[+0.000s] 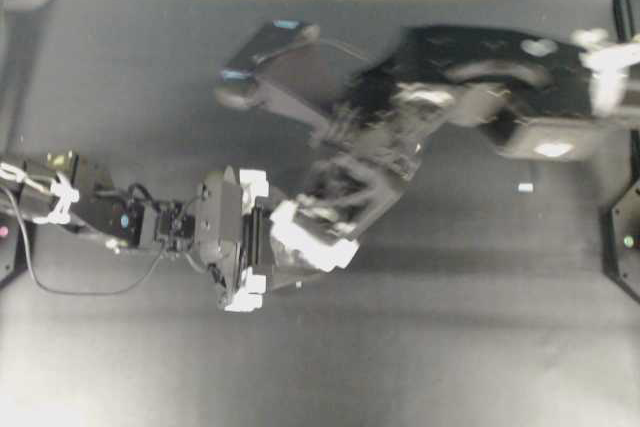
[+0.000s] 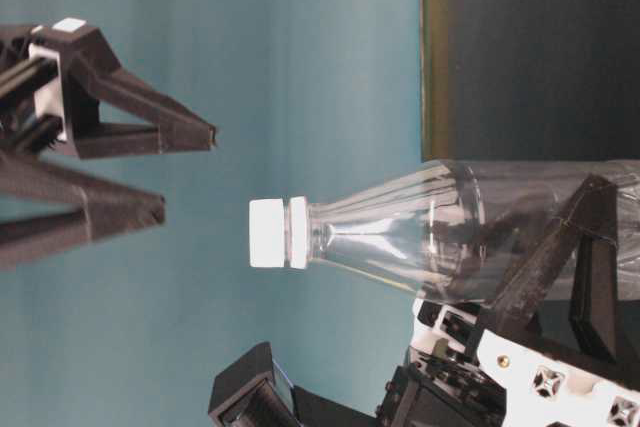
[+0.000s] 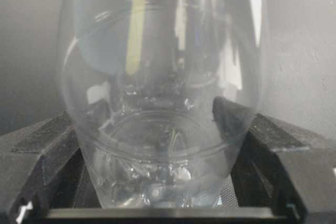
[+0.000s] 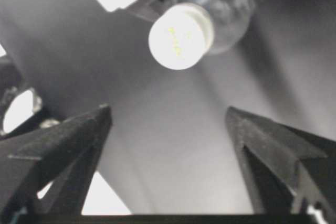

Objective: Open the bottle cap by holding the bottle with the left arm and twisting the cap with the right arm.
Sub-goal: 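Swing the right gripper toward the white cap of the held bottle, then close the right gripper fingers around the white cap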

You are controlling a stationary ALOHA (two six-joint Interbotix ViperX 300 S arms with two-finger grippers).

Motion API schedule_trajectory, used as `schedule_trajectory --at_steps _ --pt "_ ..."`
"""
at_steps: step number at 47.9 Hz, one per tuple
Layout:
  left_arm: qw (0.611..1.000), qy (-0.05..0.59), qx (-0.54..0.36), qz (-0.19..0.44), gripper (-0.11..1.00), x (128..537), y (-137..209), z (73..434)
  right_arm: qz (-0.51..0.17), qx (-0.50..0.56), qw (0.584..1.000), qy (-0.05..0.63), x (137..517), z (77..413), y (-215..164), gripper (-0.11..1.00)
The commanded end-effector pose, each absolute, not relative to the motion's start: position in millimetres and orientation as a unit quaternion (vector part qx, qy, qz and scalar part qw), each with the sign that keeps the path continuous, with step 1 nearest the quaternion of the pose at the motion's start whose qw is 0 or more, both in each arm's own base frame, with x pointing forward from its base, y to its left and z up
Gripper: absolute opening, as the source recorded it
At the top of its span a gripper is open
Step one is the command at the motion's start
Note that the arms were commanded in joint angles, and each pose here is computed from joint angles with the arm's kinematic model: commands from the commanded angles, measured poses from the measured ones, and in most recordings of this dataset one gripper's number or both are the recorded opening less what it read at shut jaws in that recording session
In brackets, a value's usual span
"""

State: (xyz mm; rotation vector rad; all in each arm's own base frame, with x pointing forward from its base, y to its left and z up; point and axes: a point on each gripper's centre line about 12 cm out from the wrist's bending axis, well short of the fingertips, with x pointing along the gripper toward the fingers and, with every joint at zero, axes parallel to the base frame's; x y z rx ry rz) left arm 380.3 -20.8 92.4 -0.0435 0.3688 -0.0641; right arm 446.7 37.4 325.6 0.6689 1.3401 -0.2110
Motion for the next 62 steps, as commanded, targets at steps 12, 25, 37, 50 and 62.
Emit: schedule_trajectory --at_steps 12,25,37,50,62 --pt "0.982 0.184 -0.022 -0.041 0.81 381.1 -27.1 91.2 -0.166 0.324 0.704 0.609 468.5 308.0 25.3 0.83" --pt "0.982 0.184 -0.022 -0.042 0.81 381.1 -28.2 91.4 -0.184 0.309 0.71 0.606 472.7 301.3 22.9 0.83" --pt "0.982 0.184 -0.022 -0.042 0.81 380.7 -28.2 91.0 -0.182 0.305 0.71 0.608 474.9 298.2 29.3 0.76" --pt "0.982 0.184 -0.022 -0.042 0.81 380.7 -28.2 91.0 -0.177 0.299 0.713 0.609 479.1 297.9 36.3 0.76" --pt "0.982 0.184 -0.022 -0.042 0.81 381.1 -28.2 91.4 -0.174 0.29 0.713 0.614 480.6 295.7 43.8 0.75"
